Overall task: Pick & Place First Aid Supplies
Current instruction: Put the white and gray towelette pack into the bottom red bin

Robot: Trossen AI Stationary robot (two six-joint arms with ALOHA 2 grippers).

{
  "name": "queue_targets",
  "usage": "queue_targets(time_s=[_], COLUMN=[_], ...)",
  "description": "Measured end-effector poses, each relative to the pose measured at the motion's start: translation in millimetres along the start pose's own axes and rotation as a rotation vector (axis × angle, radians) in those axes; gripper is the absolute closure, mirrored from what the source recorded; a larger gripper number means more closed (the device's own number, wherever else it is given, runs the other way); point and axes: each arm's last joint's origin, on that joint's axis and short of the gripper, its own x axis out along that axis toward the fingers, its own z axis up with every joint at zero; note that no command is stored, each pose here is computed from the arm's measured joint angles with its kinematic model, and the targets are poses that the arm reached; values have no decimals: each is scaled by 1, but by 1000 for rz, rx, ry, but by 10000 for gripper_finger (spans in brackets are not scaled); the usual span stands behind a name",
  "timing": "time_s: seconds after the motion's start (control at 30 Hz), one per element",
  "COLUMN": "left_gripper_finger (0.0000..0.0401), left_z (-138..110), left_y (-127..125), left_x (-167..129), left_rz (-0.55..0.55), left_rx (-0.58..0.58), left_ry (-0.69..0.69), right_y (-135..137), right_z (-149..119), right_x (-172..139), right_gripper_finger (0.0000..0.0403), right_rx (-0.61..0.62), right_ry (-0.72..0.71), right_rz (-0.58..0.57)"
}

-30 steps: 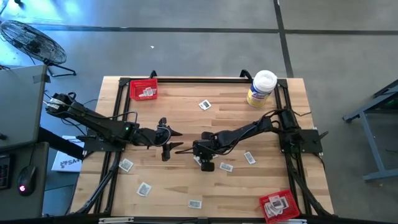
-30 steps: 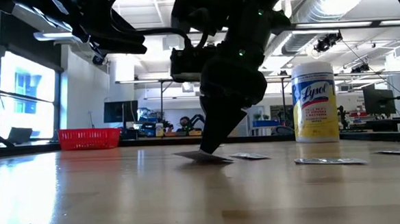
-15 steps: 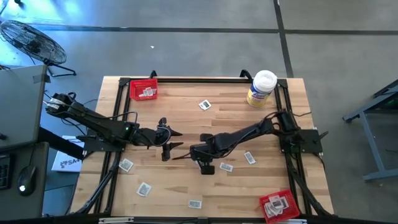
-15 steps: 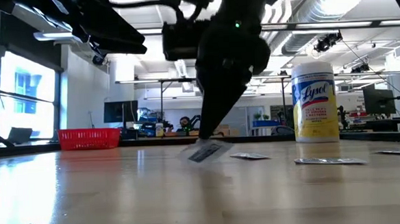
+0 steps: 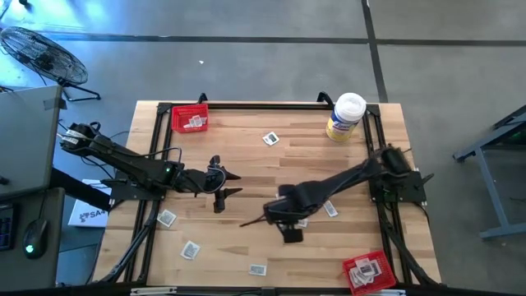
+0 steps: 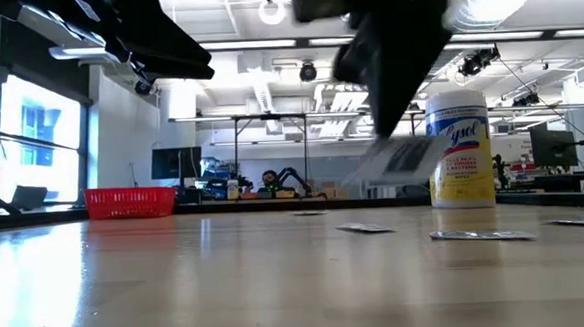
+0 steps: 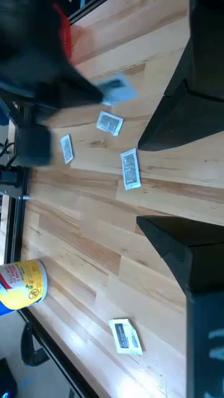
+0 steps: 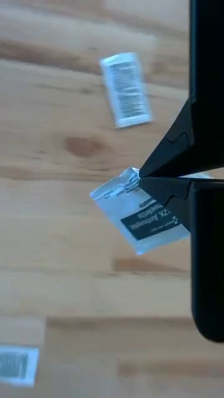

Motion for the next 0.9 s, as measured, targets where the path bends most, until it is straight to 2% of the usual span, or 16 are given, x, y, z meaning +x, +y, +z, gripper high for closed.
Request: queue_targets(time_s=[0.17,0.43,0.7,0.9], left_gripper_finger=[222,222,222,222], left_z=[0,0,0,0], left_y=[0,0,0,0], left_x=[0,0,0,0], left_rz=[0,-1,-1,-2], left_rx=[0,0,0,0], left_ry=[0,0,0,0], right_y=[20,63,102,119], right_z=[-39,-126,-208,-235], right_x=[-38,-79,-87,-68], right_gripper_finger=[403,403,403,403], right_rx=[107,327,500,541], right_ry=[-46,-5,147,126], right_rz=[44,191,263,325])
